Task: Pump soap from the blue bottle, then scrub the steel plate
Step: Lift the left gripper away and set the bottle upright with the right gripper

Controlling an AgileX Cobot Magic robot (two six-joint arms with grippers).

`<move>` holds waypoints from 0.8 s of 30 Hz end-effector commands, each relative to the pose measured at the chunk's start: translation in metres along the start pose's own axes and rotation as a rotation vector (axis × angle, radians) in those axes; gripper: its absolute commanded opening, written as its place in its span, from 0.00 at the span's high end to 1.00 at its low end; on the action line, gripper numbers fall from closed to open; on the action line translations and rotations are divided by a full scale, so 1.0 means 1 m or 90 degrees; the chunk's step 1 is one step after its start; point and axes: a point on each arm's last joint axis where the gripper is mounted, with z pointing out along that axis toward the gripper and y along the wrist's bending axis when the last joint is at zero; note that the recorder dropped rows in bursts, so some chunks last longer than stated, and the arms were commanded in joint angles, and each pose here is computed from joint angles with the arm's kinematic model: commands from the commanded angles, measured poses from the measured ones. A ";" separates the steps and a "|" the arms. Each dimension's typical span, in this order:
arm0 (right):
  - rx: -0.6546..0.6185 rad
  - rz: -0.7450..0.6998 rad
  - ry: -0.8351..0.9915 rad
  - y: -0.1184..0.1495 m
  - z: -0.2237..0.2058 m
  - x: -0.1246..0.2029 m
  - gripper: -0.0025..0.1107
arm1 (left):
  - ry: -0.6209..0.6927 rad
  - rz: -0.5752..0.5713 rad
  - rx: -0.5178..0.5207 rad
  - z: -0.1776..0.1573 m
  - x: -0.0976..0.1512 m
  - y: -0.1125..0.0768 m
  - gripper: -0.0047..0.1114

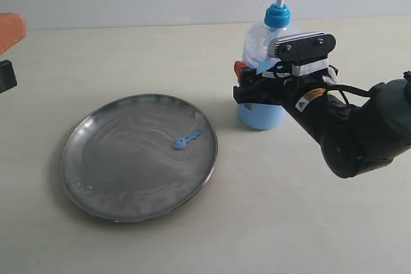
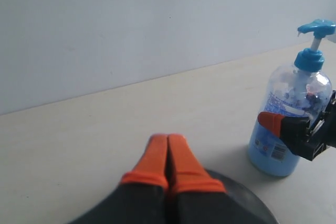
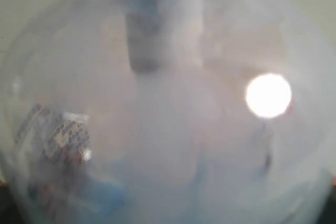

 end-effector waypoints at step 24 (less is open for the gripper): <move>0.001 -0.051 -0.038 -0.001 0.001 -0.006 0.16 | -0.016 -0.002 -0.006 -0.001 -0.002 0.001 0.96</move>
